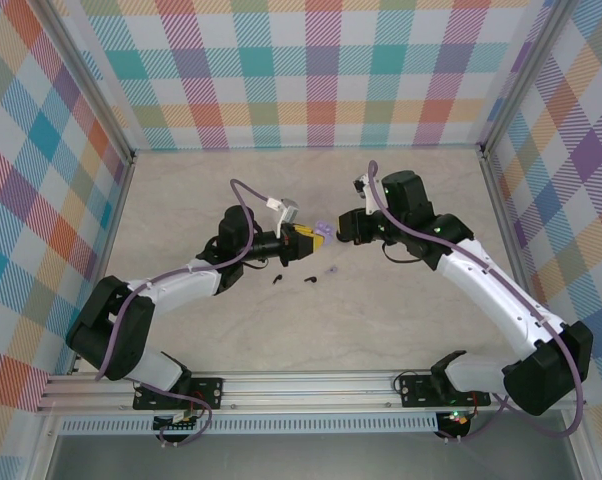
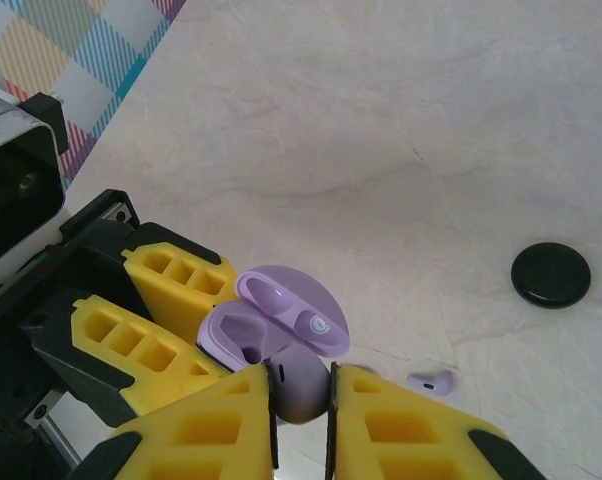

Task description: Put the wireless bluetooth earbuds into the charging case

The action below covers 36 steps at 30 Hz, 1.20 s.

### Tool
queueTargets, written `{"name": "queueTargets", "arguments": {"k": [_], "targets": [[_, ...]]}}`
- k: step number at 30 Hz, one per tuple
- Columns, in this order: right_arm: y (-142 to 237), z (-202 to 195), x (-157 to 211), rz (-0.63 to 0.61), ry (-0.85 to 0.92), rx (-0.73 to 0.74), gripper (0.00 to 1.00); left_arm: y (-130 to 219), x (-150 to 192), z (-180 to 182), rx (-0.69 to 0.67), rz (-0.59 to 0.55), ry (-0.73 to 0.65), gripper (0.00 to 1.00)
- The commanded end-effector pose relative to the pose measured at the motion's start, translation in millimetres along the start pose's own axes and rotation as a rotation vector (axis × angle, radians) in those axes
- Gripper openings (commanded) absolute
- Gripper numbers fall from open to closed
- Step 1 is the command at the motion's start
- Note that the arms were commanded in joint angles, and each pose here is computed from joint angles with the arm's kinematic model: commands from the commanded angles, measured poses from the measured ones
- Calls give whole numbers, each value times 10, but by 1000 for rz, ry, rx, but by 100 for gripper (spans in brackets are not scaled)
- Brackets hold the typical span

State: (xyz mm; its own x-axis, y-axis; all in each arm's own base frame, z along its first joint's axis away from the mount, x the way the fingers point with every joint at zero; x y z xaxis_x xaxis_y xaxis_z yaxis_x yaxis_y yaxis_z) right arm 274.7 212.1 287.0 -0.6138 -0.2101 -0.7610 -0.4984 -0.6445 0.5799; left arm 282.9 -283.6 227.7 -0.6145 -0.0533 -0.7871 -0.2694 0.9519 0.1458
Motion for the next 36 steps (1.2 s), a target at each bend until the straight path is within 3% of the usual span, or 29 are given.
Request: {"name": "queueTargets", "arguments": {"k": [1,36], "targets": [[119,113,-151,-54,43,-30,18,7,-100,-223,64,-20,-77,8],[-81,105,-54,13,69,-1,18,-11,-234,-407,108,-19,-73,8]]}}
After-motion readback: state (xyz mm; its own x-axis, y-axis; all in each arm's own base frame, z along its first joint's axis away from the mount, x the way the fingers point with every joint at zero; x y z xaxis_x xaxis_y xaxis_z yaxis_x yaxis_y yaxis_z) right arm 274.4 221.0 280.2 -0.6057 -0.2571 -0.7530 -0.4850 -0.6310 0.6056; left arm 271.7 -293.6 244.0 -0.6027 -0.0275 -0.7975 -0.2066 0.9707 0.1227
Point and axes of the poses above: each hand's point on the last joint's axis, 136 mm out from that joint toward the fingers, its own y axis back along the fingers, its own z axis along the line the jaws close on, x = y × z, the point moved 4 cm from there along y, back along the fingers, and after that the axes turned 9 degrees about y, right-handed, at the moved point
